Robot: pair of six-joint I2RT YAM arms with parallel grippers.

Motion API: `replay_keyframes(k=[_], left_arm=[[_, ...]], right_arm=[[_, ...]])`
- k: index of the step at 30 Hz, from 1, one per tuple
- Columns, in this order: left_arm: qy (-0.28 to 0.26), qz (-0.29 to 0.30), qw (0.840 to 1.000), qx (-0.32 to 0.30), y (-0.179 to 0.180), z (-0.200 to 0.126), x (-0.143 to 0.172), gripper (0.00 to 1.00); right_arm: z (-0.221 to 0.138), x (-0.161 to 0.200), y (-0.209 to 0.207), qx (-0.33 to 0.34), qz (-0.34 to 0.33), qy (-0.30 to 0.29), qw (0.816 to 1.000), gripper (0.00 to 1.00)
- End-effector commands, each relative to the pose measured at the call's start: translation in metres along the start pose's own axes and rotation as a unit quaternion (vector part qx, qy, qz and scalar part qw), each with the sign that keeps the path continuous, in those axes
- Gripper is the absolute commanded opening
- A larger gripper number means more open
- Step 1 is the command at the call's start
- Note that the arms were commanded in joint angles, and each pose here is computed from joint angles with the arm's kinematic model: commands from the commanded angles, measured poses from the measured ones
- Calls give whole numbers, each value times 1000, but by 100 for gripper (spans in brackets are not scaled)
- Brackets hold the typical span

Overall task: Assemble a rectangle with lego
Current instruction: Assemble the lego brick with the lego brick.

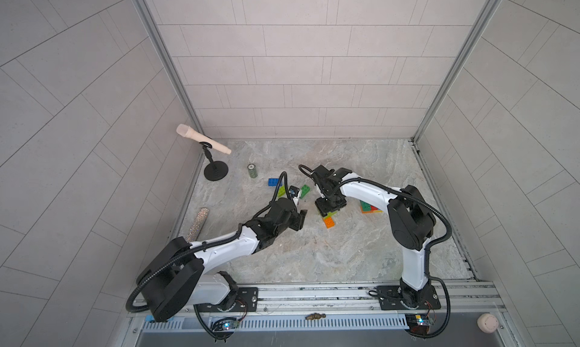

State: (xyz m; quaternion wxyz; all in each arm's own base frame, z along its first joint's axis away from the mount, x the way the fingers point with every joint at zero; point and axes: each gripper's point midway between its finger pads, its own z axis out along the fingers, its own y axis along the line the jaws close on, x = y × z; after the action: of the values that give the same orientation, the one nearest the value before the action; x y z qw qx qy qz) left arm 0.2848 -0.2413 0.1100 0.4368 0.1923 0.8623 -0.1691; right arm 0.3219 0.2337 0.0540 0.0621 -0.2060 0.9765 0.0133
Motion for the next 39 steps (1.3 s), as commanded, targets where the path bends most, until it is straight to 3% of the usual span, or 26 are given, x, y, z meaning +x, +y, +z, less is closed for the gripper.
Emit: replay_keyframes(k=[1, 20, 31, 36, 39], left_arm=[[-14, 1, 1000, 0, -1, -6, -9, 67], [-15, 3, 1000, -1, -1, -7, -10, 67], [-15, 3, 1000, -2, 0, -8, -11, 66], [-20, 3, 1000, -12, 3, -12, -14, 66], [-25, 3, 999, -36, 13, -18, -13, 66]], right_arm=[[11, 18, -6, 21, 8, 27, 999, 18], [6, 26, -11, 26, 18, 20, 999, 14], [22, 34, -12, 23, 27, 28, 999, 12], [51, 53, -25, 65, 12, 84, 994, 1], [55, 58, -33, 111, -7, 95, 989, 0]])
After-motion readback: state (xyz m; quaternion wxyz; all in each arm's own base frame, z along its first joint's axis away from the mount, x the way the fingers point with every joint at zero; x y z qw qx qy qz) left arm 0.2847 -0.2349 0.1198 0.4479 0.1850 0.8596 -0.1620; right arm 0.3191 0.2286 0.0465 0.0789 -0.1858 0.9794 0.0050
